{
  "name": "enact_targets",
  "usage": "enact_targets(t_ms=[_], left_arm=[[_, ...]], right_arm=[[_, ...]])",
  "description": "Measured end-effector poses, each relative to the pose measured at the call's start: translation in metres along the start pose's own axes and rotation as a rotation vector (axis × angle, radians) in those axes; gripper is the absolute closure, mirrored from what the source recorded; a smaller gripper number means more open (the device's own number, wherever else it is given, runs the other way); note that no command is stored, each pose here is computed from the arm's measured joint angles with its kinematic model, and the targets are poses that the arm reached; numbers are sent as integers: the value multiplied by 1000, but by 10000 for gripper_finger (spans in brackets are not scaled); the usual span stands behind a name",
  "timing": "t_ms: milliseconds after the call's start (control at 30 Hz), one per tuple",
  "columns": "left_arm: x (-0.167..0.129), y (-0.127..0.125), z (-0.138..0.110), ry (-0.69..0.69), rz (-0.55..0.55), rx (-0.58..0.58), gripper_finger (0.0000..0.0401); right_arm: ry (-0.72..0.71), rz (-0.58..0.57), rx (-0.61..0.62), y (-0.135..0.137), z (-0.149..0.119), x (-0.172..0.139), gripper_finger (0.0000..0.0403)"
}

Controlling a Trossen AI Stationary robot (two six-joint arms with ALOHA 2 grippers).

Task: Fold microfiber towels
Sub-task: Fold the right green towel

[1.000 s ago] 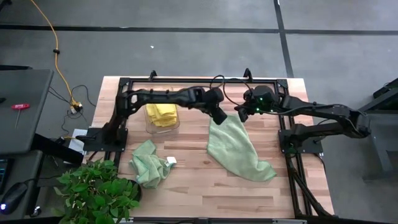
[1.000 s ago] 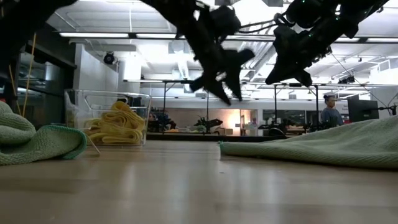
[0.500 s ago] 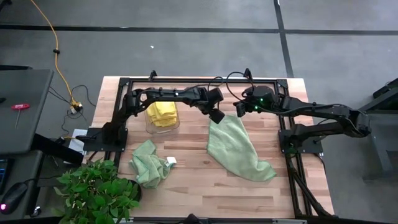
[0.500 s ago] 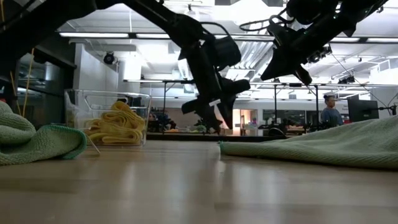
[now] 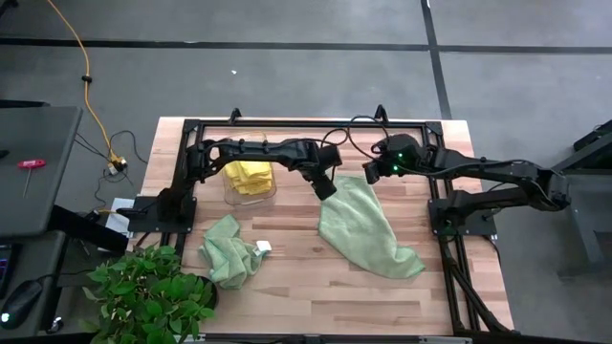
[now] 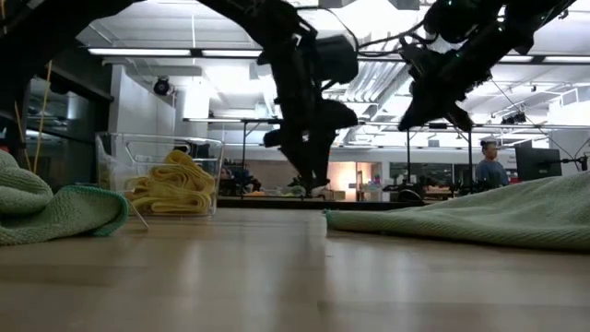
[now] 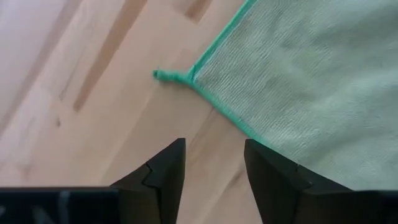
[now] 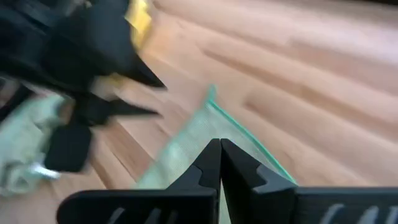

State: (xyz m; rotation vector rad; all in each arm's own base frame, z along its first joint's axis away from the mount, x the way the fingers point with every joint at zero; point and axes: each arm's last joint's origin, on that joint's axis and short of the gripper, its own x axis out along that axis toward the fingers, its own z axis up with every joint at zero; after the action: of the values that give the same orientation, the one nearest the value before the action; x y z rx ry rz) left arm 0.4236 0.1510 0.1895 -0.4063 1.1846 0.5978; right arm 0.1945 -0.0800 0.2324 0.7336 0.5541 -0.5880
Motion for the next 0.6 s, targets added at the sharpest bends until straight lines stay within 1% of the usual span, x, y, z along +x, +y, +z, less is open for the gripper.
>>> enact_targets(t_ms=[67, 133, 200, 267, 300, 367, 433, 500, 600], left_arm=[[-2, -4, 2, -36, -15, 26, 265], [-3, -8, 7, -79, -75, 21, 285], [-3, -10, 9, -95, -119, -12, 307], [-4, -13, 10, -90, -167, -28, 326], [-5, -15, 9, -82, -195, -24, 337], [-13, -18, 7, -78, -227, -2, 364], [-27, -26, 8, -127, -248, 42, 391], [-37, -35, 5, -185, -268, 84, 393], [-37, -50, -5, -264, -314, 120, 398]], right_arm=[[57, -36, 0, -5, -7, 1, 403], [119, -34, 11, -11, -18, 5, 403], [194, -23, 58, -21, -32, 11, 403], [264, -43, 120, -33, -51, 17, 403], [278, -60, 157, -39, -59, 19, 403], [270, -74, 216, -49, -70, 24, 403], [236, -73, 268, -57, -76, 28, 403], [186, -70, 308, -62, -76, 31, 403], [101, -105, 326, -67, -72, 32, 403]])
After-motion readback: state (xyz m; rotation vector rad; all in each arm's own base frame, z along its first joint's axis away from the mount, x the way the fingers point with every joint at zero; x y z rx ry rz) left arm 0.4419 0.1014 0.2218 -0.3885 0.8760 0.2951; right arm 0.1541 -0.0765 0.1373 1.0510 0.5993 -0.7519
